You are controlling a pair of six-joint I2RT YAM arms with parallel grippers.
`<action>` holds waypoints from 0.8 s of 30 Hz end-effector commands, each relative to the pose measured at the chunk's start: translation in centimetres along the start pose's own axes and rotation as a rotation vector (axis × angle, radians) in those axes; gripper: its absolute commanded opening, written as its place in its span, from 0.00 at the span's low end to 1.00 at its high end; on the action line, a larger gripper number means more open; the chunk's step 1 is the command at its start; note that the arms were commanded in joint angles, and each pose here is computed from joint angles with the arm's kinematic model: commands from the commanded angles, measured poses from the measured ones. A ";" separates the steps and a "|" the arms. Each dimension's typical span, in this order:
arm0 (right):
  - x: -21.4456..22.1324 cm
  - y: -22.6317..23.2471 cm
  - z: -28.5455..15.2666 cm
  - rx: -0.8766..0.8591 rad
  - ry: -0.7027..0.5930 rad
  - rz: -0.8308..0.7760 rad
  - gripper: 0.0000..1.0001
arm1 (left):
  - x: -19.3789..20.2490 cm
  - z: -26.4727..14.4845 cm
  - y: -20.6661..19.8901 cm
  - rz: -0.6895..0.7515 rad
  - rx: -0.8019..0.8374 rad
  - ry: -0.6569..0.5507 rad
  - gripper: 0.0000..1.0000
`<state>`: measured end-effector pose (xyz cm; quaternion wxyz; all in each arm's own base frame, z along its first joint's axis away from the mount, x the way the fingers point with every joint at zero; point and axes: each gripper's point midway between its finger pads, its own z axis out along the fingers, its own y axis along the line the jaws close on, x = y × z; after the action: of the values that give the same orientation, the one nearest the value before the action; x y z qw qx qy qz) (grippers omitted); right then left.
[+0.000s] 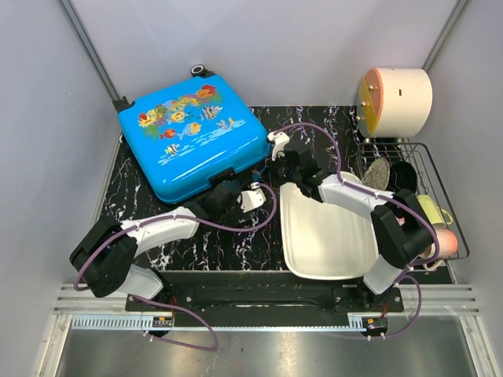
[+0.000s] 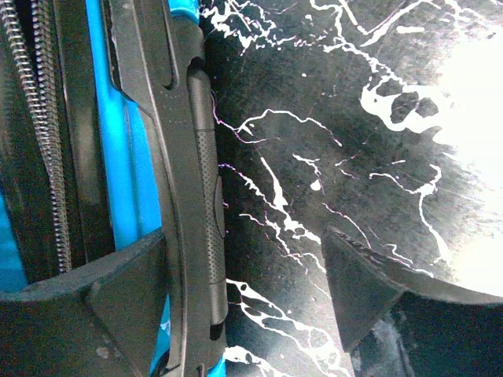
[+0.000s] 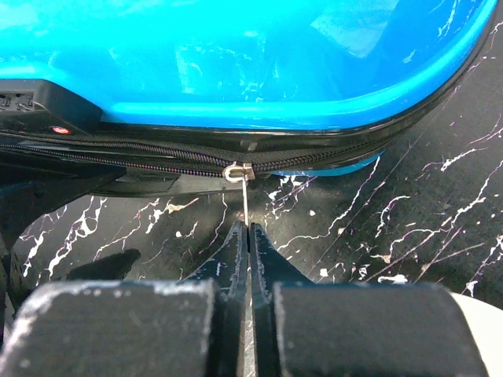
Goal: Open, take out, and arrange the luggage
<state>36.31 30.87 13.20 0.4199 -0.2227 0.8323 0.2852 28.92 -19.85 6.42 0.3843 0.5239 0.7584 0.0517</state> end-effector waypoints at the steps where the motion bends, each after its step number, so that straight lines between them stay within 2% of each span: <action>1: -1.3 -1.5 -1.5 0.063 -0.042 0.014 0.00 | 7.2 -0.9 1.0 -0.014 -0.075 0.325 0.67; 3: -1.4 -1.5 -1.7 0.068 -0.045 0.010 0.00 | 8.0 -0.6 -0.3 -0.012 -0.024 0.343 0.59; 4: -1.5 -1.6 -1.7 0.070 -0.048 0.003 0.00 | 8.6 -0.6 -0.8 -0.005 -0.001 0.357 0.49; 7: -1.8 -2.3 -2.2 0.095 -0.057 -0.019 0.00 | 10.3 -1.3 -2.3 0.011 0.057 0.387 0.38; 8: -2.0 -2.7 -2.5 0.105 -0.062 -0.024 0.00 | 11.0 -1.6 -2.8 0.016 0.072 0.399 0.31; 14: -2.7 -6.4 -4.1 0.177 -0.081 -0.048 0.00 | 12.7 -4.0 -3.0 0.076 0.100 0.407 0.09; 15: -2.5 -6.9 -4.3 0.184 -0.077 -0.059 0.00 | 13.0 -4.3 -2.8 0.093 0.099 0.411 0.00; 20: -2.7 -10.0 -5.1 0.211 -0.075 -0.127 0.00 | 14.6 -5.5 -2.7 0.102 0.111 0.437 0.00; 24: -4.1 -10.9 -4.4 0.175 -0.129 -0.209 0.00 | 15.3 -5.9 -2.6 0.126 0.120 0.434 0.00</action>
<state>39.24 23.96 13.79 0.4562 -0.2369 0.8250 0.2351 27.11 -14.60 6.42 0.3672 0.5347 0.7558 0.0894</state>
